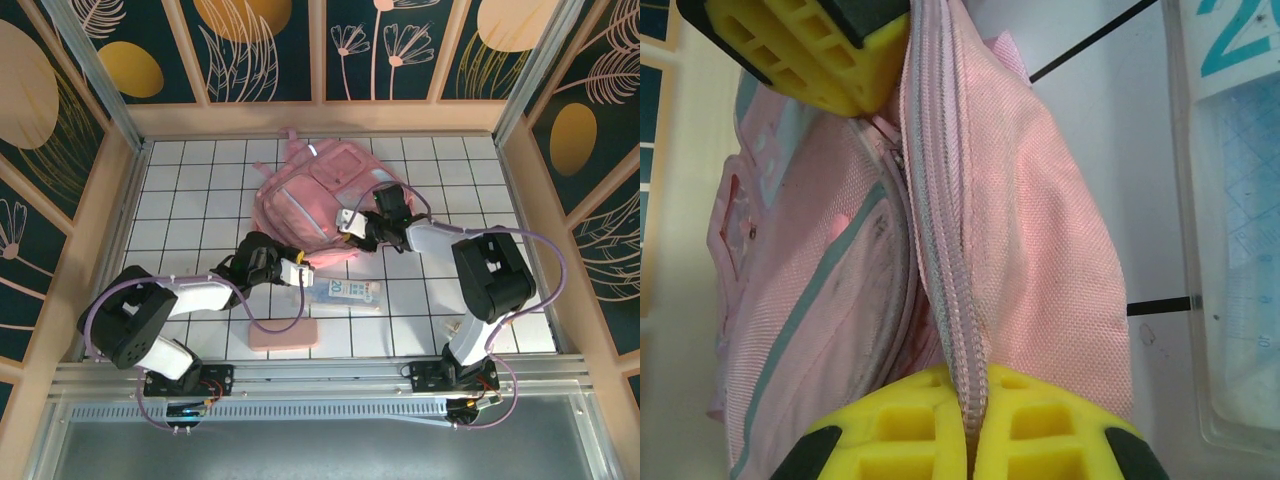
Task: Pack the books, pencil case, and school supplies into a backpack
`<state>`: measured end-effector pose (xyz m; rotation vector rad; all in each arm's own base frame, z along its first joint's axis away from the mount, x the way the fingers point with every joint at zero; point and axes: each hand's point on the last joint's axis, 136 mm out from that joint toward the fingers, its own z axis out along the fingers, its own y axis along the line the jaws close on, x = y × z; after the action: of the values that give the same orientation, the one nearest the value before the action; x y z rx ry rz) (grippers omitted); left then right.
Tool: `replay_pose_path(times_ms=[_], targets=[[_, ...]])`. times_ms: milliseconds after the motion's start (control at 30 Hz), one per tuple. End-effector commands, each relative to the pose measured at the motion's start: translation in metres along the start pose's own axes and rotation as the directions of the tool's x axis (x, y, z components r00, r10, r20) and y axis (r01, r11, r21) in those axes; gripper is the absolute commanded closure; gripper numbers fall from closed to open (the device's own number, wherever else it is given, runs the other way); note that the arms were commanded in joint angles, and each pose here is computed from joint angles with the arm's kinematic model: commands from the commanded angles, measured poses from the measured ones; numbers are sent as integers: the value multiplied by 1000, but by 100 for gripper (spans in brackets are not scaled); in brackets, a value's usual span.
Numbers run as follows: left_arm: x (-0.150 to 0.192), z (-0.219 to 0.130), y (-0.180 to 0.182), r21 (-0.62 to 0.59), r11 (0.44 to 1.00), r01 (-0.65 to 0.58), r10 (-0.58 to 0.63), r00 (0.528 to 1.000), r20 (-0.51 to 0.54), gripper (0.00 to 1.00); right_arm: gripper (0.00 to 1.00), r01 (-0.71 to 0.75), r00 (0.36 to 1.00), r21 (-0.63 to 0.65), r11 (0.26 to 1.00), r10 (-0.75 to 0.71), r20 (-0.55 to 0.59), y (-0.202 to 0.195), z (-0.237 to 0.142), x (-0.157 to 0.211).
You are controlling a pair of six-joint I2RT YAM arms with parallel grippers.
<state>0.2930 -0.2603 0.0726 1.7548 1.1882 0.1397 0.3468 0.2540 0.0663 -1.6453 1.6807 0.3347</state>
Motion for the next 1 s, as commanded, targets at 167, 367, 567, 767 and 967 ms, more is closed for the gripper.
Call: replay_pose_path(times_ms=[167,367,567,767,967], targets=[[-4,4,0,-29,999,34,-33,999,31,100,69,41,989,-83,996,-52,-135,22,18,32],[2,4,-11,-9,998,61,-61,998,15,100,85,28,979,-59,998,-39,-202,18,18,41],[3,4,-14,-9,997,82,-82,996,19,100,91,12,964,-41,999,-23,-267,14,12,49],[1,5,-14,-7,998,68,-68,997,24,100,62,-24,976,-19,1000,19,-215,14,19,43],[4,7,-22,1,997,72,-72,997,14,100,70,6,981,-104,995,-26,-190,34,38,33]])
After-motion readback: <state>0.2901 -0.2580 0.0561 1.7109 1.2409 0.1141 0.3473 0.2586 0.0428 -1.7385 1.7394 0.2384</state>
